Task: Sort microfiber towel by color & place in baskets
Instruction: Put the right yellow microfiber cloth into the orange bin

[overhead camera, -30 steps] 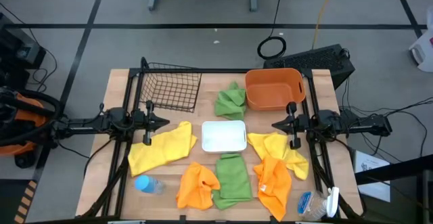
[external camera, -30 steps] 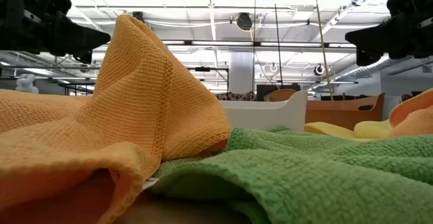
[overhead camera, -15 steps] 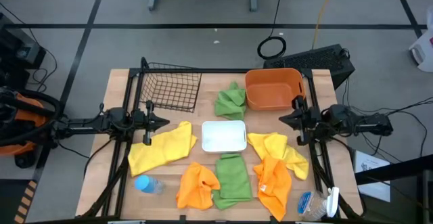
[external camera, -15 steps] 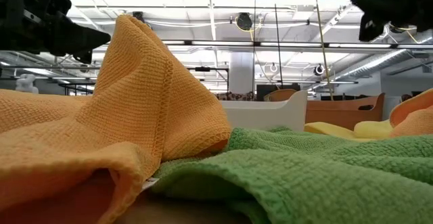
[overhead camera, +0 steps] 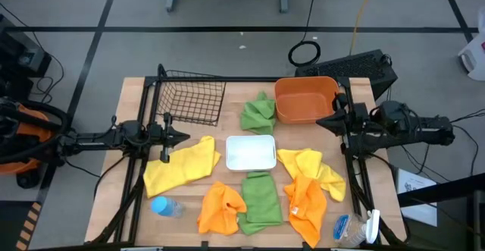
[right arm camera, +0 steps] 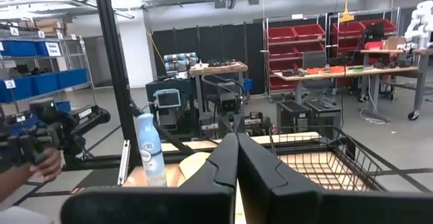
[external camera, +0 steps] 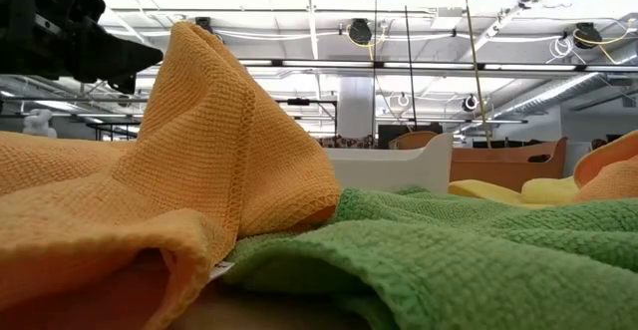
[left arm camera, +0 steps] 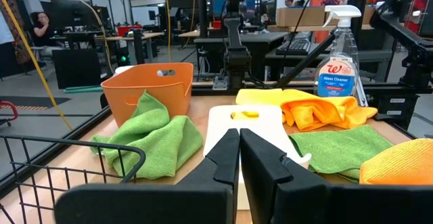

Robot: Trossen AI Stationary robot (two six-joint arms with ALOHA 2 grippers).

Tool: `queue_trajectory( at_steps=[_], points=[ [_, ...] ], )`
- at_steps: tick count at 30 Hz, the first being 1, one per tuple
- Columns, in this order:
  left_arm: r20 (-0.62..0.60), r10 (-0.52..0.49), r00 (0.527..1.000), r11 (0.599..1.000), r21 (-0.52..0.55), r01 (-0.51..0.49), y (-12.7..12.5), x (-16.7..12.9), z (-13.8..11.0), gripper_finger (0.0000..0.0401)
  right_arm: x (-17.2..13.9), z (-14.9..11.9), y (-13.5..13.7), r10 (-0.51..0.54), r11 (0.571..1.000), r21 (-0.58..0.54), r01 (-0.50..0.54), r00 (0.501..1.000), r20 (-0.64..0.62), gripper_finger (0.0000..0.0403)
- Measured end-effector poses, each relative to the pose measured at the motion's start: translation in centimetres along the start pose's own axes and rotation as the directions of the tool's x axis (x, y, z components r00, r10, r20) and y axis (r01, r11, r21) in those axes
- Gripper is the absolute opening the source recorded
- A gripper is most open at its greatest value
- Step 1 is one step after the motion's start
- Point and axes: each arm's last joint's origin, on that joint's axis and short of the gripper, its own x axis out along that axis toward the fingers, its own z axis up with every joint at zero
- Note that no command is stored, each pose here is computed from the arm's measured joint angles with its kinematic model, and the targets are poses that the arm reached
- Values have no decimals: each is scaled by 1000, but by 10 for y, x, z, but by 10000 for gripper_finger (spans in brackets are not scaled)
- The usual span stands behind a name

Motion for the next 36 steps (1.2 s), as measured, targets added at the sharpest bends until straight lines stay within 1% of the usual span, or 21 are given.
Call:
queue_trajectory(
  at_steps=[4, 7, 10, 13, 17, 20, 25, 27, 29, 34, 36],
  points=[
    [0, 0, 1000, 1000, 0, 0, 0, 0, 0, 22, 14, 27, 4, -1, 1000, 0, 1, 1000, -15, 0],
    [0, 0, 1000, 1000, 0, 0, 0, 0, 0, 22, 25, 44, 7, -6, 1000, -3, 6, 998, -55, 0],
    [0, 0, 1000, 1000, 0, 0, 0, 0, 0, 22, 37, 54, 9, -13, 1000, -6, 12, 994, -108, 0],
    [0, 0, 1000, 1000, 0, 0, 0, 0, 0, 22, 48, 57, 10, -18, 1000, -10, 17, 987, -162, 0],
    [1, 13, 1000, 1000, 0, -13, 0, 0, 0, 22, 62, 50, 10, -26, 1000, -3, 26, 971, -237, 0],
    [3, 32, 999, 999, 0, -32, 1, 0, 0, 22, 70, 38, 9, -37, 999, -9, 36, 946, -322, 0],
    [1, 36, 999, 999, -12, -36, 1, 0, 0, 22, 81, 20, 8, -53, 998, 13, 66, 889, -456, 0],
    [1, 22, 1000, 999, -48, -22, 1, 0, 0, 22, 85, 11, 9, -52, 998, 10, 67, 856, -514, 0],
    [-1, 20, 1000, 999, -48, -20, 1, 0, 0, 22, 88, 2, 10, -51, 998, -3, 59, 818, -574, 0],
    [-7, 18, 1000, 998, -53, -18, 0, 0, -1, 22, 94, -22, 15, -34, 998, 15, 56, 775, -630, 0],
    [-8, 17, 1000, 998, -54, -18, 0, 0, -1, 22, 95, -33, 17, -39, 997, 25, 74, 752, -658, 0]
  ],
)
